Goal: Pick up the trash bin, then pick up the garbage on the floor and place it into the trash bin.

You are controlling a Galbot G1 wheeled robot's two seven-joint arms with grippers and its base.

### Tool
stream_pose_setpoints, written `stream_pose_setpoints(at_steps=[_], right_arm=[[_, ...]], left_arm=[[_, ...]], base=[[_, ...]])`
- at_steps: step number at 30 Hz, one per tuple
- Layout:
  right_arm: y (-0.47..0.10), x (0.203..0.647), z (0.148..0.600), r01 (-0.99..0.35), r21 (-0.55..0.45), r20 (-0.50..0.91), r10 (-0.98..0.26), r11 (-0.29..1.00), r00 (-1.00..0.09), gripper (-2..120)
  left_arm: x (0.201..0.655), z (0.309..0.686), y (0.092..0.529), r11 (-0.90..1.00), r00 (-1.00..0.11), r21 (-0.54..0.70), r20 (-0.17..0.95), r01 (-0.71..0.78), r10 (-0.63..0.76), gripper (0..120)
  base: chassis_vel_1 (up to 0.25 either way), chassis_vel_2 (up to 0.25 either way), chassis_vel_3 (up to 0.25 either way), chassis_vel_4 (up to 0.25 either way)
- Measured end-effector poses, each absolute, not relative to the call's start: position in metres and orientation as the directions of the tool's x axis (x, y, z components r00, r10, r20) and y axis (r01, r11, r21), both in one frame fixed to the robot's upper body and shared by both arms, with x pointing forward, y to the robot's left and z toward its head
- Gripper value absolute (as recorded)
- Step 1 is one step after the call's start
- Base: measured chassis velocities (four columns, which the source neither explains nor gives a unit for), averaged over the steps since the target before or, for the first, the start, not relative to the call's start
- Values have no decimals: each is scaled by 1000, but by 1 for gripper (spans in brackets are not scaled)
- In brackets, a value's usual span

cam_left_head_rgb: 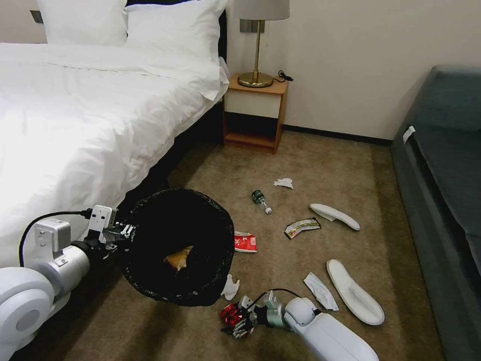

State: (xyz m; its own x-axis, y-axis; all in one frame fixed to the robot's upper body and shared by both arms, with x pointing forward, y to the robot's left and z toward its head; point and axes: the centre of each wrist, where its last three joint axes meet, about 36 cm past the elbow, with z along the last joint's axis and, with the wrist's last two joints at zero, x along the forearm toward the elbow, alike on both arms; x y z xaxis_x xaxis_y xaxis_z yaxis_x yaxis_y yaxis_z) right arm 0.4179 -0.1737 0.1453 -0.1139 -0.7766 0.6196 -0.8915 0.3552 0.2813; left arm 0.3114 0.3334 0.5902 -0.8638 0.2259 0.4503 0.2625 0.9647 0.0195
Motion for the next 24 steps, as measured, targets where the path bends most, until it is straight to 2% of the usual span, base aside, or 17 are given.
stream_pose_setpoints(at_steps=[9,11,21,24], right_arm=[[-175,411,143,-894,249,642,-755,372,-135,82],[-175,408,143,-892,246,647,-749,380,-141,73],[-180,404,146,-879,239,652,-739,414,-171,52],[-187,404,146,-871,243,653,-736,427,-179,42]], left_arm=[[312,590,334,965,-864,18,449,262,226,1],[312,590,335,965,-865,17,448,261,226,1],[313,589,336,966,-866,13,448,258,225,1],[313,588,336,964,-864,10,448,264,232,1]], base=[[0,0,0,0],[0,0,0,0],[0,0,0,0],[0,0,0,0]])
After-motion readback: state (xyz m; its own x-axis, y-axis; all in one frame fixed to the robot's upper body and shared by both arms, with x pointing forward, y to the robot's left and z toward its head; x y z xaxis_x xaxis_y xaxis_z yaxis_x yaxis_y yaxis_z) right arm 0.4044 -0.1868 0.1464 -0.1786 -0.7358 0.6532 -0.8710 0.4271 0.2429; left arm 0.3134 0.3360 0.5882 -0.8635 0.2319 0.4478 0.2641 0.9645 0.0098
